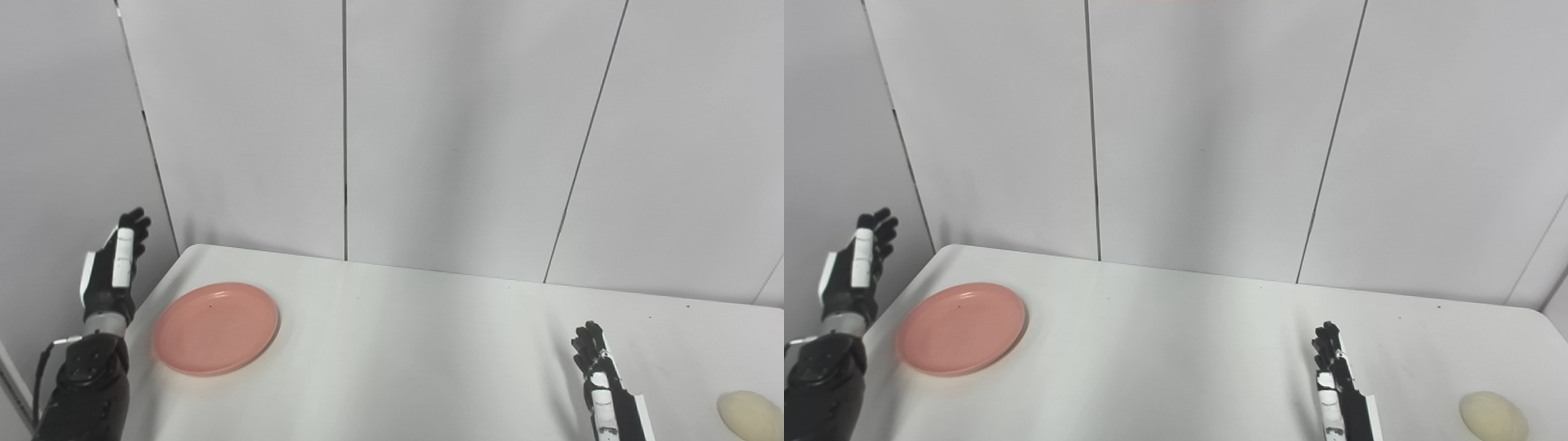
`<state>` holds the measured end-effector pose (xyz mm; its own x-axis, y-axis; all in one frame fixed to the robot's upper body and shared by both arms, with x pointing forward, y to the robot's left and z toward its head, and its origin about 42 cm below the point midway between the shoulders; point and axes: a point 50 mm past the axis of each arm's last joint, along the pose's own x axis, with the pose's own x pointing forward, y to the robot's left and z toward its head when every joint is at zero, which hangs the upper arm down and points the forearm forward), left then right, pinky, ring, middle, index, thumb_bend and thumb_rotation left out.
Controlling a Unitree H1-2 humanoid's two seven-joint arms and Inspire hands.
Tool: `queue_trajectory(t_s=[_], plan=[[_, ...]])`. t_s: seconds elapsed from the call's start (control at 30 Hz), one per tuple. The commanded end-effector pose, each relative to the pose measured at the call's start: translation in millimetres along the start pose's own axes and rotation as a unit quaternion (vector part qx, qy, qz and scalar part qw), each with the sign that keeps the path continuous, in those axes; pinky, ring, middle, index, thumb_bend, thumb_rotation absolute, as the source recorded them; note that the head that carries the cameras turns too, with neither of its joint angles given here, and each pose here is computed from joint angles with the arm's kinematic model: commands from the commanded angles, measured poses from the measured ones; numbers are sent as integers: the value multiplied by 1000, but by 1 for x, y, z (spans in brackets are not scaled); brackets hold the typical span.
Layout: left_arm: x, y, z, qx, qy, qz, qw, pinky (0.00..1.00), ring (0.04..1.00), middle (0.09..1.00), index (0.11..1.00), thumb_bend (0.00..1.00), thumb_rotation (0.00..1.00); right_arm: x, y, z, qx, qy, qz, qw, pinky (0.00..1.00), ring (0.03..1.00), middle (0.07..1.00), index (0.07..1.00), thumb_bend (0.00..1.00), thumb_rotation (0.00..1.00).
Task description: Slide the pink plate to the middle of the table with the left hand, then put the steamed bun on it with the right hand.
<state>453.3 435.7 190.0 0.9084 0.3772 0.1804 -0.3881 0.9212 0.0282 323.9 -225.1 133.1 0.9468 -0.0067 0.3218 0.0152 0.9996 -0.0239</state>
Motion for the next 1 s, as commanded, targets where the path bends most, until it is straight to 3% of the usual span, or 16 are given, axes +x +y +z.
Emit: queue_trajectory(t_s=[0.0,0.53,0.67,0.97], plan=[[18,7,35,0,-63,-1,998,981,934,894,856,790,986,-36,0,-29,4,69,-7,998,973,945,950,961,630,1000],[-14,-19,-1,-42,11,-11,999,876,878,857,823,811,964,-36,2,-26,5,77,-6,997,988,951,950,957,662,1000],[-21,-25,-9,-51,30,-17,998,898,891,867,838,839,956,-36,3,-26,6,77,-7,997,992,953,952,966,657,1000],[-32,-28,-22,-64,56,-13,996,930,908,883,851,801,986,-35,2,-25,6,80,-7,997,998,956,954,968,644,1000]])
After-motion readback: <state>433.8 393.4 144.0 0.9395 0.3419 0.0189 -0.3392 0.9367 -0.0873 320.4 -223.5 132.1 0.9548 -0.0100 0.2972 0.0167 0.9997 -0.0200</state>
